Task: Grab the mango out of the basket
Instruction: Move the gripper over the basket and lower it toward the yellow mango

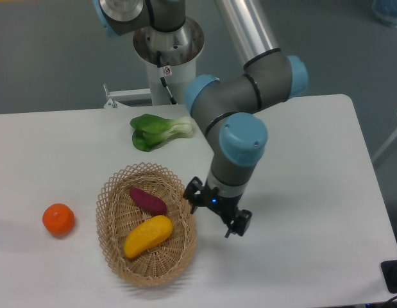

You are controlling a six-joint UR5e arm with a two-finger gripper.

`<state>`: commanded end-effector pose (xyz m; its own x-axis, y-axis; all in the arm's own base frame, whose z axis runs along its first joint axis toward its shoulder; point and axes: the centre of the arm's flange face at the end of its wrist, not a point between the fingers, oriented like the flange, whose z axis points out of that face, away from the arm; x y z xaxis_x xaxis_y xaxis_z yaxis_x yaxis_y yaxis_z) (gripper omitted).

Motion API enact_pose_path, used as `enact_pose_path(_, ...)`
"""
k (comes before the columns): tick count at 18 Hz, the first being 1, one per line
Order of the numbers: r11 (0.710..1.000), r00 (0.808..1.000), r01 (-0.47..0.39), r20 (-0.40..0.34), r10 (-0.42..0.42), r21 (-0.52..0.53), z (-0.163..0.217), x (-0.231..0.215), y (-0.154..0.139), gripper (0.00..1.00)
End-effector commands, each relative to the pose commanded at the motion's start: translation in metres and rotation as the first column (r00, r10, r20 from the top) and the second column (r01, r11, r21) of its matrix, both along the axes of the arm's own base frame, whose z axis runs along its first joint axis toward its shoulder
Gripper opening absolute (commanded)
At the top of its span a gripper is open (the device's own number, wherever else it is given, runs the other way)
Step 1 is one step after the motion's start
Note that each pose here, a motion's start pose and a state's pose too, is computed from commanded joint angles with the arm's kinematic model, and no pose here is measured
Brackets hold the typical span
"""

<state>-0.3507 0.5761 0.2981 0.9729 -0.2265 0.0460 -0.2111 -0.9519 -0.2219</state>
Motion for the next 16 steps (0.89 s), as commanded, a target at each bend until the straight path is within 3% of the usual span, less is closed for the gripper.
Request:
enact_pose_path(6, 1.0, 0.999, 0.012, 0.03, -0.012, -0.027, -0.017, 0.039, 0.013, 1.0)
enact_pose_path(11, 1.0, 1.0, 0.01, 0.006, -0.01, 0.005, -0.048, 0.077, 0.019, 1.0)
enact_pose_path(16, 1.0, 1.0, 0.014, 0.021, -0.013, -0.018, -0.065, 0.092, 0.025, 1.0)
